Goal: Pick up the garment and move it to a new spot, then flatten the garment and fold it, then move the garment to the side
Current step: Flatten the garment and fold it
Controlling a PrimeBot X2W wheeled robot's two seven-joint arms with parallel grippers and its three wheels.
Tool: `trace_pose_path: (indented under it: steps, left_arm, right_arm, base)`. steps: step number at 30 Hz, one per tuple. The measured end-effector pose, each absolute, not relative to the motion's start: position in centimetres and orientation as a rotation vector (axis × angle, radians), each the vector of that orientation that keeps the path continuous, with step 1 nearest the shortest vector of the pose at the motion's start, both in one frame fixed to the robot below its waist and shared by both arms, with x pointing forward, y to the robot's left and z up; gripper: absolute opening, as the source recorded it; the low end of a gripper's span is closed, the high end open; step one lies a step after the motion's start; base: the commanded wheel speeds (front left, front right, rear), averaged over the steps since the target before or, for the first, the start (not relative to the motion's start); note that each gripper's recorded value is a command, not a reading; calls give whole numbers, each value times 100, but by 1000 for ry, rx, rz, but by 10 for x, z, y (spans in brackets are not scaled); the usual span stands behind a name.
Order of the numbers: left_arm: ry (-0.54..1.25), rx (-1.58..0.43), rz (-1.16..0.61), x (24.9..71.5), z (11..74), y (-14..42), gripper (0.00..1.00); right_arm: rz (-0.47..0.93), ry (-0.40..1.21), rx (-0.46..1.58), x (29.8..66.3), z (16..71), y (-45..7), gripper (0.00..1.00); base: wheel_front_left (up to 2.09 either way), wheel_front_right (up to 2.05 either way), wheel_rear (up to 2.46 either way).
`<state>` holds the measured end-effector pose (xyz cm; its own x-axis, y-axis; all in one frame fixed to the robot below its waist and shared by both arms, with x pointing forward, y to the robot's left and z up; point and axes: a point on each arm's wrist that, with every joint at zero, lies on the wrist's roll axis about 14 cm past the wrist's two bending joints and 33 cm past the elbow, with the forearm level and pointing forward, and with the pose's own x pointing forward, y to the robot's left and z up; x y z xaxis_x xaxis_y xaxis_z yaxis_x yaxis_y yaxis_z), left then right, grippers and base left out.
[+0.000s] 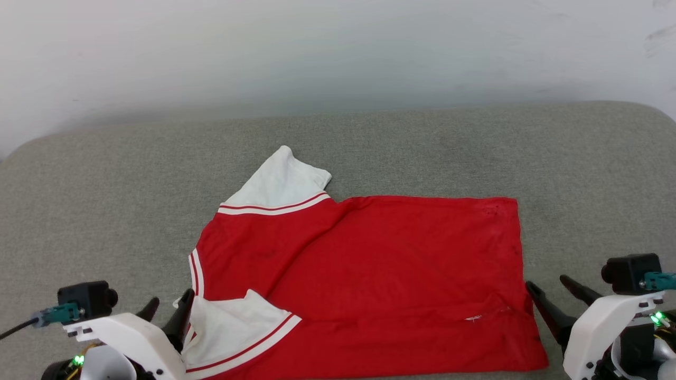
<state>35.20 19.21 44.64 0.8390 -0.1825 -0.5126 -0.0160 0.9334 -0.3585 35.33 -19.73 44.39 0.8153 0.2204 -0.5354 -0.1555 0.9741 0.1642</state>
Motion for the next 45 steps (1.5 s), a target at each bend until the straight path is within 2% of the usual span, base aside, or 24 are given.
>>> trace_pose_path:
  steps: [11,19,24,31,41,45]
  left_arm:
    - [204,-259,-98,429,524,188,100]
    - [144,-247,-161,507,537,172,100]
    - [227,-261,-243,554,518,151,100]
    - [506,-252,-369,594,468,119,100]
    - [1008,-83,-448,592,385,108,100]
    - [1133,-59,-437,589,368,108,99]
  right_arm:
    - [106,197,85,388,512,-215,100]
    - [94,65,95,429,536,-211,100]
    - [70,58,89,447,529,-216,100]
    - [16,78,81,454,514,-232,100]
    - [-81,150,106,441,483,-258,100]
    - [-114,186,116,434,471,-266,100]
  base:
    - [0,0,0]
    - [0,0,0]
    - [0,0,0]
    - [0,0,0]
    - [0,0,0]
    - [0,0,0]
